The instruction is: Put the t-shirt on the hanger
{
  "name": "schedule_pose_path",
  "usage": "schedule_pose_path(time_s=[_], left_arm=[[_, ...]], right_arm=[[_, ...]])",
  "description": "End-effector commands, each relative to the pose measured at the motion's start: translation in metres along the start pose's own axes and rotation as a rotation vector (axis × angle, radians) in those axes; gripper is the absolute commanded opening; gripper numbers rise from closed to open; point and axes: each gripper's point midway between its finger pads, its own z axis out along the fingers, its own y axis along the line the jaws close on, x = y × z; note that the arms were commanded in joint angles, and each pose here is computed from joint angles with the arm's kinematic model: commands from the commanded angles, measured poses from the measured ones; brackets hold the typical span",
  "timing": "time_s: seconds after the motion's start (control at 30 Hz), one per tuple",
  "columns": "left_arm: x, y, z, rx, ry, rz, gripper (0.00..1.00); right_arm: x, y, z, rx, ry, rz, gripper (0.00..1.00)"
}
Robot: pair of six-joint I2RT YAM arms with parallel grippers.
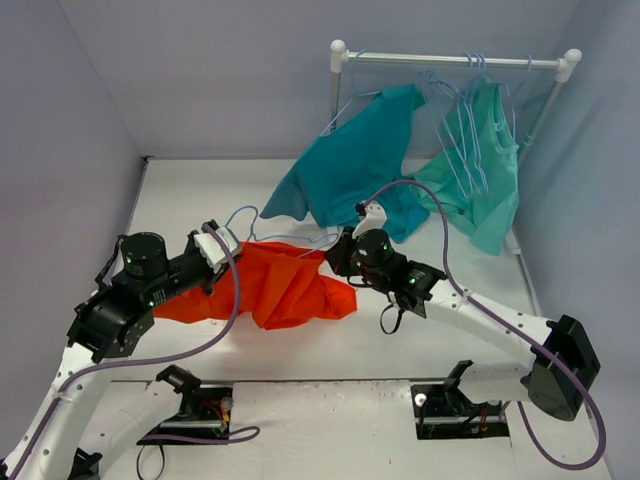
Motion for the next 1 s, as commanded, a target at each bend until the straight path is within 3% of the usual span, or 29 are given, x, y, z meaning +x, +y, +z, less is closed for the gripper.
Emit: schedule_pose_path(time_s=[0.0,0.47,0.67,0.97], left_arm=[[-0.016,0.008,-0.002,-0.028,-0.054,0.065,0.00],[-0.003,0.014,-0.013,-0.081,0.001,0.091,0.00],[-0.007,0.011,0.001,-0.027,0.009,0.070,0.00],[-0.052,0.019,0.018,-0.011,-0.137,0.047,0.00]], right_arm=[[-0.022,-0.009,-0.009,0.012,-0.052,-0.060,0.00],[-0.048,-0.034,-0.014,0.062,-0.080,-0.111,0.00],[-0.065,-0.016,-0.018,0.014,-0.088,-0.164,0.00],[-0.089,0.039,-0.021,-0.088,-0.088,-0.298,0.00]])
